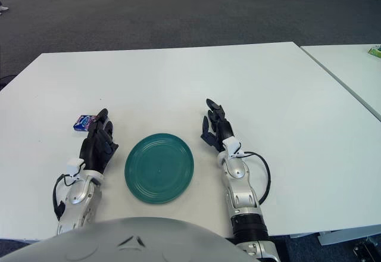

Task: Put the gum into the plate.

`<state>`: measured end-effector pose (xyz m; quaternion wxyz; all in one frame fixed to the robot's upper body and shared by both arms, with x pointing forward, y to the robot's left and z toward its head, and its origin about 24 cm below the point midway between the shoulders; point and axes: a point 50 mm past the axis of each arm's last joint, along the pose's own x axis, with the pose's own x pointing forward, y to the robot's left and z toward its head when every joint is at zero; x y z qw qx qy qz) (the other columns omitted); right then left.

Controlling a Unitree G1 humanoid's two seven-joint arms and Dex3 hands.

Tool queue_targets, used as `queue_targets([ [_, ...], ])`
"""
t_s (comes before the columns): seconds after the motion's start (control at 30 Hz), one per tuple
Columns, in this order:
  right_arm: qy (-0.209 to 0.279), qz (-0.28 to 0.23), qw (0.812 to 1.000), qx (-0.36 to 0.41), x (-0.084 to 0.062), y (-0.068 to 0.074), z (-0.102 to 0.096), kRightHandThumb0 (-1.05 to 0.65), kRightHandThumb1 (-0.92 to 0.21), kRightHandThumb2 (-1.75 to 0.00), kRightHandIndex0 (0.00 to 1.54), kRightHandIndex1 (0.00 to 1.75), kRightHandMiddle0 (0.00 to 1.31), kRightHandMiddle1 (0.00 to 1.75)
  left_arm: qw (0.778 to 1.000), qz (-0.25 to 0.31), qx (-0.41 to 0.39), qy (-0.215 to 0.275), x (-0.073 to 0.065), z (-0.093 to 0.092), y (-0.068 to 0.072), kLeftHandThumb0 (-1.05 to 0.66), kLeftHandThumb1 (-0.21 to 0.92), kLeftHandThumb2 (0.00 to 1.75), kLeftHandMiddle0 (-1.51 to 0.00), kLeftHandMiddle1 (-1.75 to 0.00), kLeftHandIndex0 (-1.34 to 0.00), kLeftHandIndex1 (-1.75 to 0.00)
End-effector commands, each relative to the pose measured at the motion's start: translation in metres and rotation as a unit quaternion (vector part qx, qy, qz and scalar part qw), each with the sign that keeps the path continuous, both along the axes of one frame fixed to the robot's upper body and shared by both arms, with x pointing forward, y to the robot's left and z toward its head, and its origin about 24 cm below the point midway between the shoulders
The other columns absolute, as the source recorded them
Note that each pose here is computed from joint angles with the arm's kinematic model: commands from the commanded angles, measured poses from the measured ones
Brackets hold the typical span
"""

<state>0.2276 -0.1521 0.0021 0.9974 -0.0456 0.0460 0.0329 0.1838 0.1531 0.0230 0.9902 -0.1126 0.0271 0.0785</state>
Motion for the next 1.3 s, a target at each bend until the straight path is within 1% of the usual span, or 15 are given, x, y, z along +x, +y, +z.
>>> queue_targets([
  [0.0, 0.06, -0.008, 0.998, 0.003, -0.007, -0.002, -0.019, -0.57, -0.92, -1.02, 0.15, 0.0, 0.0, 0.36, 0.999, 0.005, -0.003, -0.045, 0.017, 0.026, 0.003, -0.98, 0.92, 1.01, -0.24, -0.02, 0.0, -0.6],
  [0.1, 0.059, -0.008, 0.998, -0.002, -0.007, -0.002, -0.018, -0.58, -0.92, -1.02, 0.15, 0.0, 0.0, 0.36, 0.997, 0.007, 0.022, -0.068, 0.026, 0.041, 0.01, -0.96, 0.92, 0.99, -0.27, -0.02, 0.0, -0.66],
  [0.17, 0.059, -0.008, 0.998, -0.003, -0.007, -0.001, -0.018, -0.58, -0.92, -1.02, 0.14, 0.0, 0.0, 0.36, 0.996, 0.012, 0.054, -0.072, 0.031, 0.045, 0.015, -0.94, 0.92, 0.97, -0.3, -0.02, 0.0, -0.71],
  [0.23, 0.059, -0.006, 0.998, -0.002, -0.007, -0.001, -0.018, -0.59, -0.92, -1.02, 0.14, 0.0, 0.0, 0.36, 0.991, 0.018, 0.11, -0.073, 0.036, 0.047, 0.024, -0.92, 0.92, 0.95, -0.33, -0.03, 0.0, -0.74],
  [0.3, 0.061, -0.003, 0.998, 0.001, -0.007, -0.001, -0.018, -0.6, -0.92, -1.01, 0.14, 0.0, 0.0, 0.35, 0.979, 0.024, 0.19, -0.075, 0.043, 0.049, 0.036, -0.9, 0.92, 0.93, -0.34, -0.03, 0.0, -0.76],
  [0.4, 0.063, 0.001, 0.998, 0.007, -0.007, -0.001, -0.018, -0.61, -0.92, -1.01, 0.13, 0.0, 0.0, 0.34, 0.947, 0.022, 0.311, -0.074, 0.051, 0.051, 0.053, -0.88, 0.92, 0.9, -0.35, -0.03, 0.0, -0.77],
  [0.47, 0.065, 0.003, 0.998, 0.009, -0.006, -0.001, -0.018, -0.61, -0.92, -1.0, 0.13, 0.0, 0.0, 0.33, 0.907, -0.003, 0.414, -0.075, 0.051, 0.057, 0.065, -0.89, 0.92, 0.85, -0.37, -0.03, -0.01, -0.79],
  [0.57, 0.067, 0.004, 0.998, 0.009, -0.007, -0.002, -0.018, -0.61, -0.92, -1.0, 0.13, 0.0, 0.0, 0.32, 0.876, -0.026, 0.475, -0.075, 0.051, 0.058, 0.072, -0.9, 0.92, 0.81, -0.38, -0.03, -0.01, -0.81],
  [0.67, 0.065, 0.002, 0.998, 0.008, -0.007, -0.003, -0.018, -0.61, -0.92, -1.0, 0.13, 0.0, 0.0, 0.33, 0.834, -0.059, 0.543, -0.078, 0.053, 0.06, 0.081, -0.94, 0.92, 0.76, -0.38, -0.03, -0.02, -0.83],
  [0.7, 0.064, 0.001, 0.998, 0.008, -0.007, -0.004, -0.018, -0.61, -0.92, -1.0, 0.13, 0.0, 0.0, 0.33, 0.809, -0.08, 0.577, -0.075, 0.056, 0.06, 0.086, -0.94, 0.92, 0.76, -0.38, -0.03, -0.02, -0.84],
  [0.77, 0.063, 0.0, 0.998, 0.009, -0.007, -0.005, -0.018, -0.61, -0.92, -1.0, 0.14, 0.0, 0.0, 0.35, 0.782, -0.103, 0.61, -0.071, 0.06, 0.059, 0.091, -0.97, 0.92, 0.71, -0.38, -0.02, -0.02, -0.85],
  [0.9, 0.064, 0.002, 0.998, 0.012, -0.009, -0.006, -0.019, -0.61, -0.92, -1.0, 0.14, 0.0, 0.0, 0.36, 0.718, -0.166, 0.675, -0.038, 0.076, 0.058, 0.107, -0.99, 0.92, 0.66, -0.36, -0.01, -0.02, -0.87],
  [1.0, 0.064, 0.003, 0.998, 0.013, -0.009, -0.006, -0.019, -0.61, -0.92, -1.0, 0.14, 0.0, 0.0, 0.36, 0.699, -0.18, 0.691, -0.03, 0.082, 0.057, 0.11, -1.01, 0.92, 0.61, -0.36, -0.01, -0.02, -0.88],
  [1.1, 0.068, 0.01, 0.998, 0.013, -0.011, -0.007, -0.019, -0.61, -0.92, -1.0, 0.14, 0.0, 0.0, 0.36, 0.67, -0.203, 0.715, 0.001, 0.083, 0.055, 0.112, -1.02, 0.92, 0.53, -0.37, -0.01, -0.01, -0.89],
  [1.27, 0.071, 0.019, 0.997, 0.017, -0.013, -0.007, -0.019, -0.62, -0.92, -1.0, 0.13, 0.0, 0.0, 0.35, 0.649, -0.232, 0.724, 0.028, 0.085, 0.05, 0.113, -1.04, 0.92, 0.41, -0.37, -0.01, -0.02, -0.9],
])
